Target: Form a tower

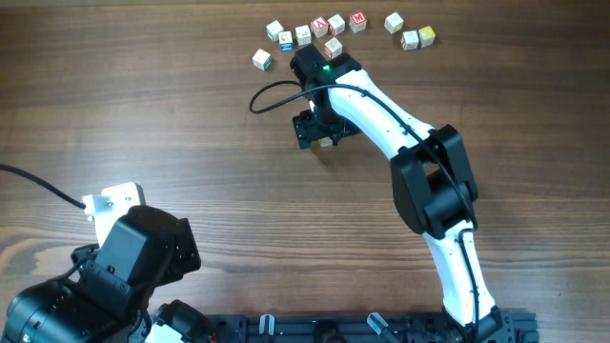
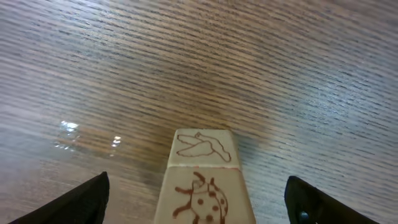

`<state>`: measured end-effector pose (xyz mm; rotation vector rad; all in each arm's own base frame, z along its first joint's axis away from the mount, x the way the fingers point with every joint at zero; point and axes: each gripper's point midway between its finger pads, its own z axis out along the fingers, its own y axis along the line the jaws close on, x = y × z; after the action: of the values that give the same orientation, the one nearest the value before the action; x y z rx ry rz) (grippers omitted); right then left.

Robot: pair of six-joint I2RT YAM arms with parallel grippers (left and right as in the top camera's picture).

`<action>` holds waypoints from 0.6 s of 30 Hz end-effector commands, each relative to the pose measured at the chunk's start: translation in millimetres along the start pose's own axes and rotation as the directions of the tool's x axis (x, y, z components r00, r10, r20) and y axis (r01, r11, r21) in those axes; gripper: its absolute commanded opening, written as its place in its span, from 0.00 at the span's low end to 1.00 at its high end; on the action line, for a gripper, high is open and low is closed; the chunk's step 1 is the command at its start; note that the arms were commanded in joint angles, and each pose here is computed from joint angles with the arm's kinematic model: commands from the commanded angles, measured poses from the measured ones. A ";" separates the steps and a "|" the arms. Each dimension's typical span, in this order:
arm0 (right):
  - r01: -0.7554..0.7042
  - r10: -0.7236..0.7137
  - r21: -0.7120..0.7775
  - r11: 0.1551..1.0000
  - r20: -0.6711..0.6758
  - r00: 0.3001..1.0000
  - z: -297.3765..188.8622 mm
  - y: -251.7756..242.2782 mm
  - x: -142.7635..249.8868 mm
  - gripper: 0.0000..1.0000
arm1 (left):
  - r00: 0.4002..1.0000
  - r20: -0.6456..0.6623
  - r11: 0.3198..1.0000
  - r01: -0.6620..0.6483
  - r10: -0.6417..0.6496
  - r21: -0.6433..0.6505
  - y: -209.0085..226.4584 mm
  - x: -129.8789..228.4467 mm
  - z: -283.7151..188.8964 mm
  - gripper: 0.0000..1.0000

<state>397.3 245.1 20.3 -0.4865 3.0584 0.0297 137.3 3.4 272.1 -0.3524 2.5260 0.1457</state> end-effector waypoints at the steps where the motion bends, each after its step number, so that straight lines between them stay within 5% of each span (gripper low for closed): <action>1: -0.004 0.008 -0.035 0.999 0.111 0.994 -49.0 2.7 -13.1 0.90 | 1.000 0.002 1.000 0.014 -0.014 -0.003 0.6 -0.5 0.2 1.00; 18: -0.015 0.019 -0.049 0.999 0.088 0.996 -49.9 4.4 -6.7 0.66 | 1.000 0.002 1.000 0.014 -0.014 -0.002 0.6 -0.5 0.2 1.00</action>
<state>400.9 249.5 67.2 -0.4684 2.9735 0.1003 137.3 3.4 272.1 -0.3519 2.5261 0.1459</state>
